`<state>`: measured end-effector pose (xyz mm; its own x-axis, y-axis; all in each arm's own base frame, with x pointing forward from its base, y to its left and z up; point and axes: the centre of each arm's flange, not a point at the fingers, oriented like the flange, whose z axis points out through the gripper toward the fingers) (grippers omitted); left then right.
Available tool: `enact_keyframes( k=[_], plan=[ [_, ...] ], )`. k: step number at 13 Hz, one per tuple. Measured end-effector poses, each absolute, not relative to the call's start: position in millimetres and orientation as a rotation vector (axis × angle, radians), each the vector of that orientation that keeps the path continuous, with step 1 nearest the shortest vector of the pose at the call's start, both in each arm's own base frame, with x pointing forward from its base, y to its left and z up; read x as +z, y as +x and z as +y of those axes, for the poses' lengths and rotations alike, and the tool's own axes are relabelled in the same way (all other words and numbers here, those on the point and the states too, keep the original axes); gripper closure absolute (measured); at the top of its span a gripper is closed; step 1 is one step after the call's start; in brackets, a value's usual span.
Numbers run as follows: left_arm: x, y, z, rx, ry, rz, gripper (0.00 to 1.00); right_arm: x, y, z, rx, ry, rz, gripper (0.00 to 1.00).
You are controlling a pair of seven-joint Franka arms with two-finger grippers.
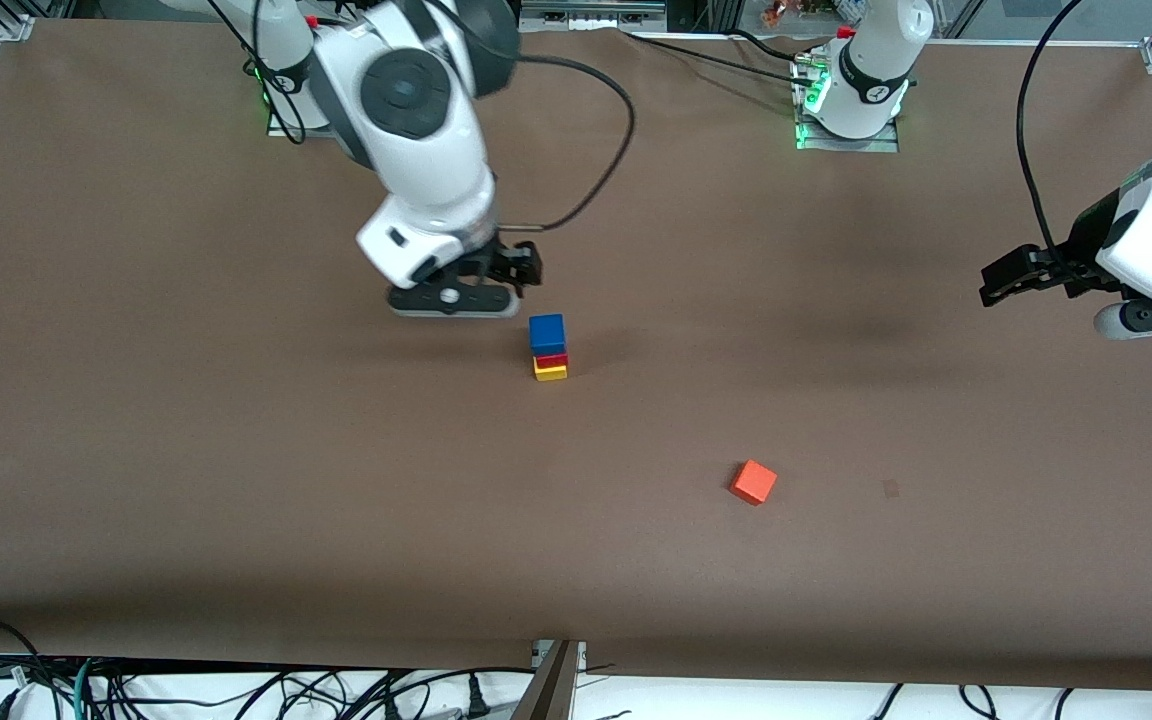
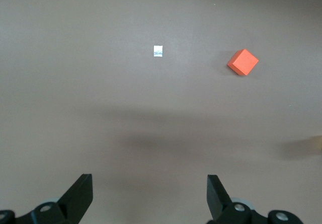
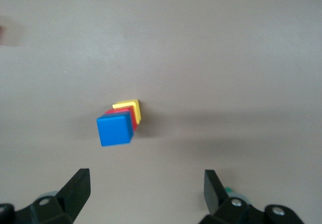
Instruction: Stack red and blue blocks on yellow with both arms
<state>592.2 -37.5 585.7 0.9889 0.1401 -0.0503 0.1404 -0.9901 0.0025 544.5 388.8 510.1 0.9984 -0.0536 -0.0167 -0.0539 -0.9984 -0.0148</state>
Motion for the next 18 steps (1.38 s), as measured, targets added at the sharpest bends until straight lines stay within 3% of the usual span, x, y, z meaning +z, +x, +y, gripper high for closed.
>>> enact_keyframes(
  k=[6, 11, 18],
  plan=[
    [585.6, 592.4, -38.0, -0.078, 3.127, 0.219, 0.0, 558.5, 527.6, 222.5, 0.184, -3.088, -0.125, 0.0],
    [579.7, 595.2, -38.2, -0.094, 3.127, 0.218, 0.0, 571.7, 538.3, 84.6, 0.242, -3.046, -0.153, 0.0],
    [578.0, 597.1, -38.3, -0.096, 3.127, 0.218, 0.0, 594.8, 549.8, 92.7, 0.153, -3.113, -0.208, 0.0]
  ],
)
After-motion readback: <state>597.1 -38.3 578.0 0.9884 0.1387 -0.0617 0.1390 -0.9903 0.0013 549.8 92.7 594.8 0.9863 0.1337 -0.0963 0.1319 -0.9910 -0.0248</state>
